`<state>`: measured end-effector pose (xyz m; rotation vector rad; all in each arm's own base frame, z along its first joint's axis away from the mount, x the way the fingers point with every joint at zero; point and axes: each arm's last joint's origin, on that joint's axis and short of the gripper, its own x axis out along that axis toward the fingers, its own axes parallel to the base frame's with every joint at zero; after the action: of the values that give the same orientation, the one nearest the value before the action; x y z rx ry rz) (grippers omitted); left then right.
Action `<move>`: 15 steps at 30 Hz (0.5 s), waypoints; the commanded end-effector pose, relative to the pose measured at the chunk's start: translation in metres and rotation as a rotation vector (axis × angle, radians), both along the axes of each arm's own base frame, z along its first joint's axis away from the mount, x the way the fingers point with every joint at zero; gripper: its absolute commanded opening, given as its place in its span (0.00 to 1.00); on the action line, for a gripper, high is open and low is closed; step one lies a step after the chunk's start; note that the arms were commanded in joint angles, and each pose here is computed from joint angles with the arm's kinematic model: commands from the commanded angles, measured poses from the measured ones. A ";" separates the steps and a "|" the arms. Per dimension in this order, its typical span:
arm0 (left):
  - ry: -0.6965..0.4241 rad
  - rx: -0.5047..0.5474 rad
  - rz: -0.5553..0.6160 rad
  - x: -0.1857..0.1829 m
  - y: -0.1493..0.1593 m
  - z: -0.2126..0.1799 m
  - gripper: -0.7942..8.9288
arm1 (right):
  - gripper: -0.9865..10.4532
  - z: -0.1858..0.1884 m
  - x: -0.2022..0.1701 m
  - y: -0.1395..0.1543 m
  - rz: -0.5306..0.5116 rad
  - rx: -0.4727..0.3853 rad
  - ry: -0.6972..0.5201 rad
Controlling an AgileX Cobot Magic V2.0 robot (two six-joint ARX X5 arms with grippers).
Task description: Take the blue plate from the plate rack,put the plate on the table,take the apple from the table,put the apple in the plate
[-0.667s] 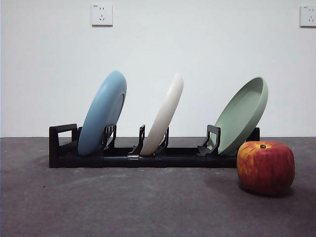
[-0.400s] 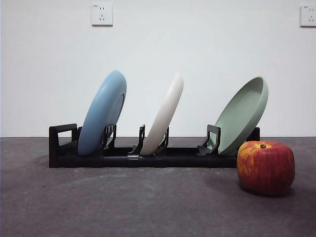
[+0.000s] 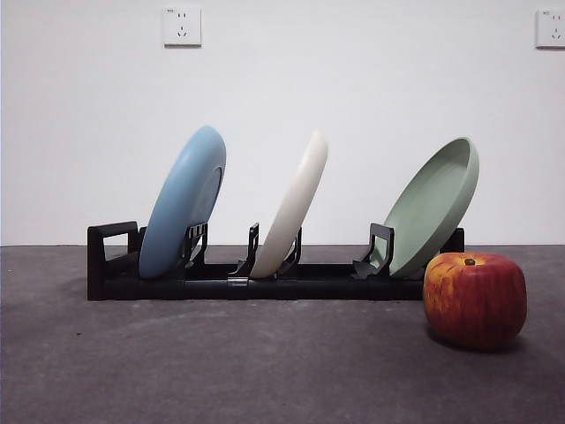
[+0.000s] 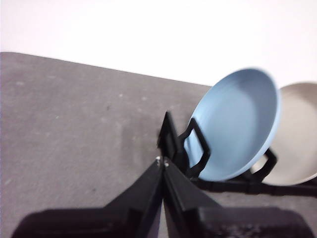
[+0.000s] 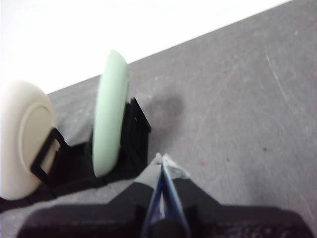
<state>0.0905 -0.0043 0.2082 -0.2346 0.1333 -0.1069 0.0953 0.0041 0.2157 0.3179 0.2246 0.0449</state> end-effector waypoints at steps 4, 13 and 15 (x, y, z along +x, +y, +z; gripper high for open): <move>0.028 0.002 -0.023 0.008 -0.001 0.041 0.07 | 0.08 0.050 0.011 0.002 0.052 -0.002 0.017; 0.051 0.041 -0.226 0.040 -0.006 0.106 0.07 | 0.09 0.117 0.042 0.008 0.247 -0.036 0.078; 0.080 0.028 -0.281 0.050 -0.008 0.116 0.08 | 0.09 0.126 0.050 0.009 0.304 -0.063 0.107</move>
<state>0.1364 -0.0120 0.3217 -0.2010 0.2353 -0.3512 0.1429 0.0127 0.3390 0.2704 0.3738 0.2950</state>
